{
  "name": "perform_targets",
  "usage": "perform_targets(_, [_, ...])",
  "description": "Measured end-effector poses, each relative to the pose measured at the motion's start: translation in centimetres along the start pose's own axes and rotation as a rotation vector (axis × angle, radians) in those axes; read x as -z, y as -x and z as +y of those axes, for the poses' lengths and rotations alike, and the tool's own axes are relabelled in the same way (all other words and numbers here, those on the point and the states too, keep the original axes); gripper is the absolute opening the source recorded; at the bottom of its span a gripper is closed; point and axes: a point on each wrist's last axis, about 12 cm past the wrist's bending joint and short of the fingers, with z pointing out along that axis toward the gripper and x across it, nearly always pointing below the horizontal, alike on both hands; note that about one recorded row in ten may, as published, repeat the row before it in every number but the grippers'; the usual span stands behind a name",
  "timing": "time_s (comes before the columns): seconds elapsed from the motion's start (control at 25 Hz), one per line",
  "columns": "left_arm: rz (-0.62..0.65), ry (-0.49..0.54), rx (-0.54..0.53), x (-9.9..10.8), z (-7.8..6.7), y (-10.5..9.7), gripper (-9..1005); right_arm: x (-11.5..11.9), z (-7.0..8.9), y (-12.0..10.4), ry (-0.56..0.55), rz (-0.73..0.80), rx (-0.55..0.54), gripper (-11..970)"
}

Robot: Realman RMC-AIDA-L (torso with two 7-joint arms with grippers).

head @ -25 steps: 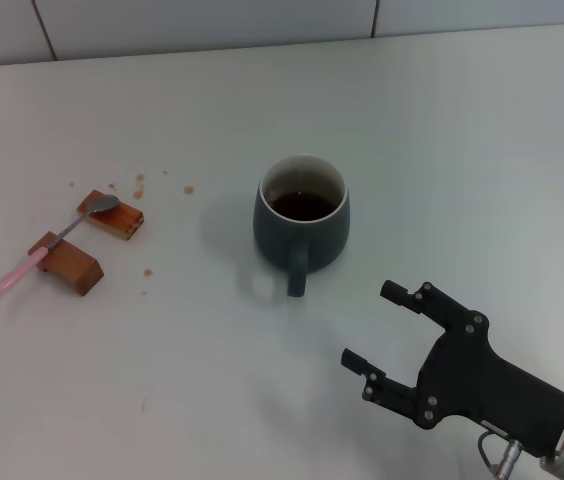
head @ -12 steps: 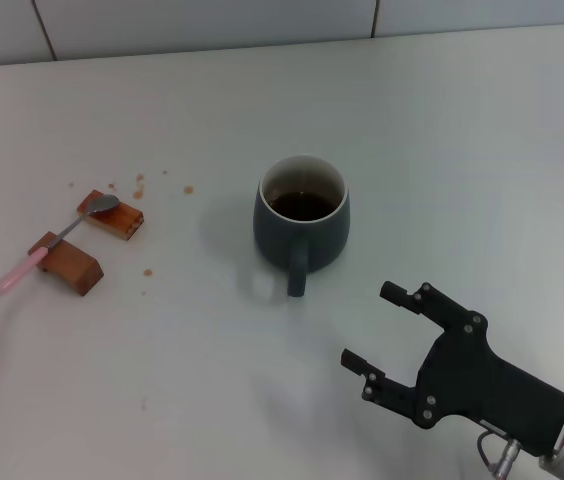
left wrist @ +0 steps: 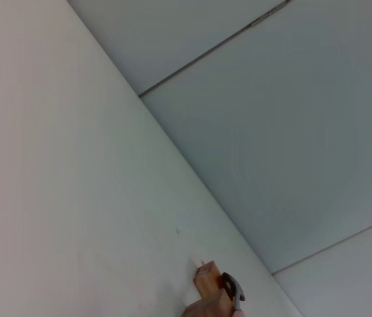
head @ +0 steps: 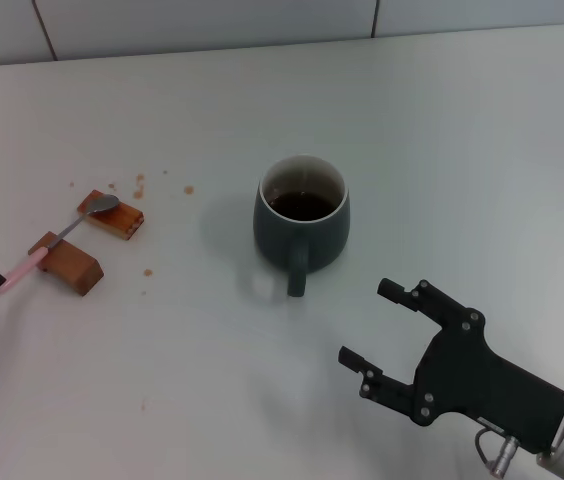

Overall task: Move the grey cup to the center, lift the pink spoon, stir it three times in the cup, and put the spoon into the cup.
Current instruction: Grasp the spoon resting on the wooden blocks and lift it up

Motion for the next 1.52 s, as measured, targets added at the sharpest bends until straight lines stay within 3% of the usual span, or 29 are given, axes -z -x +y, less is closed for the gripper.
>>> perform_targets(1.52, [0.046,0.035,0.051,-3.6,0.0,0.4,796,0.2,0.2,-0.1,-0.01,0.004,-0.005,787])
